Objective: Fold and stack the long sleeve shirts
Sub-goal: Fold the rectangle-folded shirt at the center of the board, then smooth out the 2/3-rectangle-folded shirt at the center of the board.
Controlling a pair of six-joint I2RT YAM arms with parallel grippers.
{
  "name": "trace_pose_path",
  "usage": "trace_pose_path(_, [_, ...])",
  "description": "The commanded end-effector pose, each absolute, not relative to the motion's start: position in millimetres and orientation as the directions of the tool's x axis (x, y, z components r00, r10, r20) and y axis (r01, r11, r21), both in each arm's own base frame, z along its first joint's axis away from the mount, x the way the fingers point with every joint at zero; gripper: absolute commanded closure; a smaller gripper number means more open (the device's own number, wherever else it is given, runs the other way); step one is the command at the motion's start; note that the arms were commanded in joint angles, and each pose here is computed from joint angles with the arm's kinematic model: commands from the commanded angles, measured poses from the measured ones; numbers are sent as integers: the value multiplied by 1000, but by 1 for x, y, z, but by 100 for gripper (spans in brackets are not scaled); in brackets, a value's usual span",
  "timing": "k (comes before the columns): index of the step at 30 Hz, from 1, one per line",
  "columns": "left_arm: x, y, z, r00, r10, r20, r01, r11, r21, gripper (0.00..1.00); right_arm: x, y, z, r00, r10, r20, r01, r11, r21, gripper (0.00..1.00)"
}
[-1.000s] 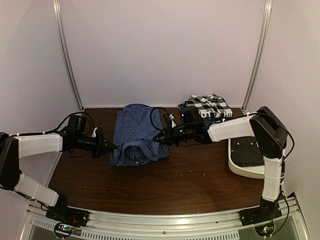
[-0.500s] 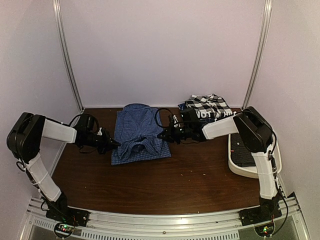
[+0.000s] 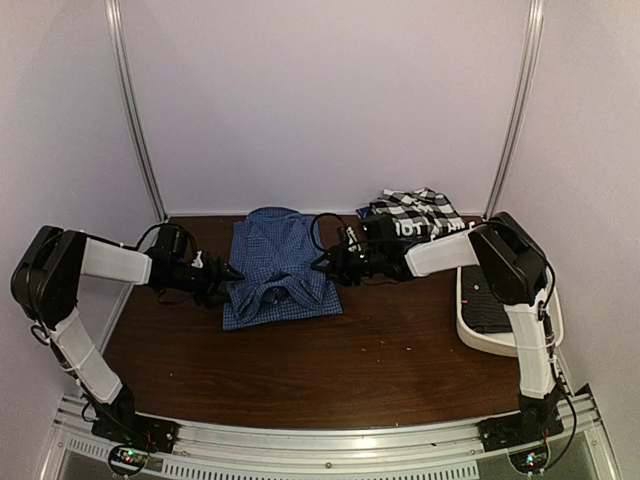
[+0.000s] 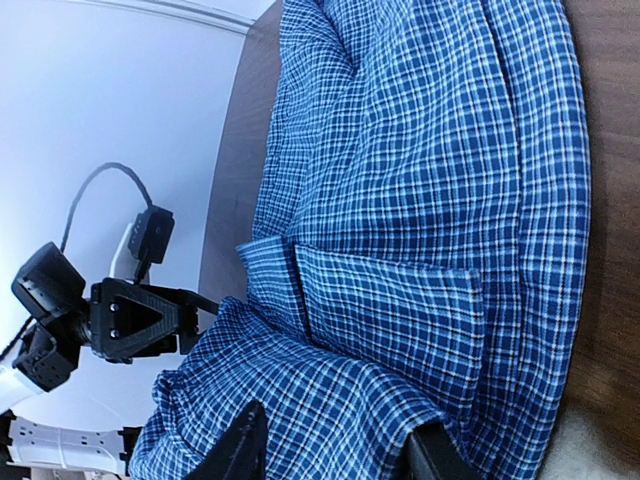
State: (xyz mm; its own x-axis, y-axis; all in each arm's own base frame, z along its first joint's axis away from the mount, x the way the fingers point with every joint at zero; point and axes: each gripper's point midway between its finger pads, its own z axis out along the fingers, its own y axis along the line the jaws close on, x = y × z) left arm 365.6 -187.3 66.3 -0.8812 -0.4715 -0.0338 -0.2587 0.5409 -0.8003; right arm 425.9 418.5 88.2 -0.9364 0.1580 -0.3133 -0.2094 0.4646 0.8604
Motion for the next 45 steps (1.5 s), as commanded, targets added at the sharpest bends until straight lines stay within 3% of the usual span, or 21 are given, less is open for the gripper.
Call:
trace_pose_path(1, [381,-181,97,-868,-469,-163,-164,581,-798,25,434,411,126,-904,177,-390,-272,467,841,53])
trace_pose_path(8, [378,-179,107,-876,-433,-212,-112,611,-783,20,435,396,123,-895,173,-411,-272,519,810,42])
trace_pose_path(15, [358,-166,100,-886,-387,-256,-97,694,-713,21,428,376,114,-877,138,-460,-288,615,734,41])
trace_pose_path(28, [299,-171,82,-918,-321,-232,-75,716,-694,34,378,374,110,-851,3,-525,-372,704,606,48])
trace_pose_path(45, [296,-203,56,-936,-284,-208,-75,738,-670,52,352,401,66,-867,-100,-488,-396,734,553,51])
